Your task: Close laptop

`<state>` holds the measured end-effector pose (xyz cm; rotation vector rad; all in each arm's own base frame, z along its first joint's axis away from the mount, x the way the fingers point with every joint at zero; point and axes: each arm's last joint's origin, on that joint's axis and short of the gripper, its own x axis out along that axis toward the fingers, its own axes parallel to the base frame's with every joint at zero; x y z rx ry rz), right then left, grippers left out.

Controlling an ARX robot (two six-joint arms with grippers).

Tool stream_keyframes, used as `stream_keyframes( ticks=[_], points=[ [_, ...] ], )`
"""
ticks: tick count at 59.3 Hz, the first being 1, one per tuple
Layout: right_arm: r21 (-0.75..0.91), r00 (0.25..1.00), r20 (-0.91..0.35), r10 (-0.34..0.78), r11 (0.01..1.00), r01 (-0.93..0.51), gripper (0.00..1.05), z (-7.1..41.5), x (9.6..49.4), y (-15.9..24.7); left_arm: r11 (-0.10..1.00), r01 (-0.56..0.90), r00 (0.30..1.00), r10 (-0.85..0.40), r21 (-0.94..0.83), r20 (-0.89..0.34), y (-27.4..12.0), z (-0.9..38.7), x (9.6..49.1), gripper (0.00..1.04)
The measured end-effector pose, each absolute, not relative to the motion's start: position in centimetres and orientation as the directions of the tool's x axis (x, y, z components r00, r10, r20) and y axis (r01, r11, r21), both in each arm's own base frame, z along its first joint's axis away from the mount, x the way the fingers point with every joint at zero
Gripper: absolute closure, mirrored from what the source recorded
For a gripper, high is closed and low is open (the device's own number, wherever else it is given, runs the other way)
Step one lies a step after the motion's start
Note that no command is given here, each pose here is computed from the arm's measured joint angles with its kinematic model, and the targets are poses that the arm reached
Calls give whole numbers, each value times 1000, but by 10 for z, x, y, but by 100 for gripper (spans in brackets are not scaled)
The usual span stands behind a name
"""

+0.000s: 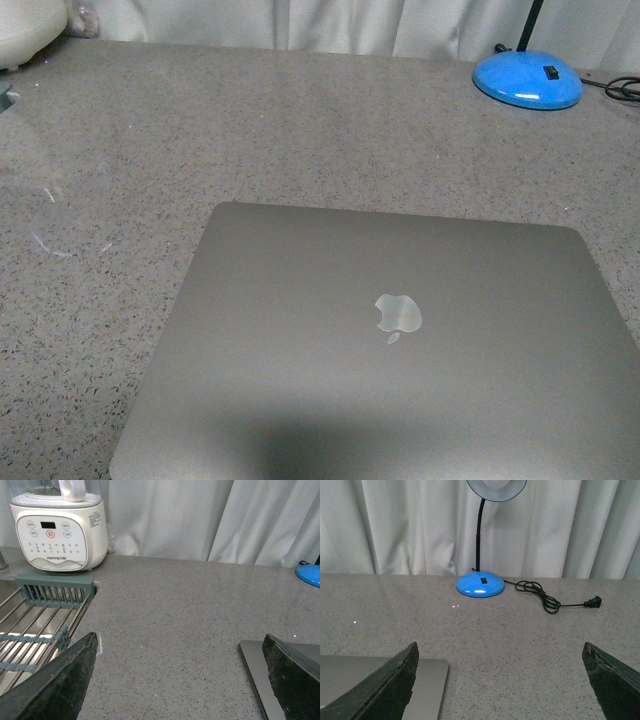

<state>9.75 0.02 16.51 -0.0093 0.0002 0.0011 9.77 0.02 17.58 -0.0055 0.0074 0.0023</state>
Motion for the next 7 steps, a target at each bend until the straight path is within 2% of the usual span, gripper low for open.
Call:
stream_keyframes(
  ticks=[7],
  points=[
    [-9,1000,0,1,1000,-1,9,165,98,0,1000,-2,1000,2,-6,-7,0,176,98,6]
  ],
)
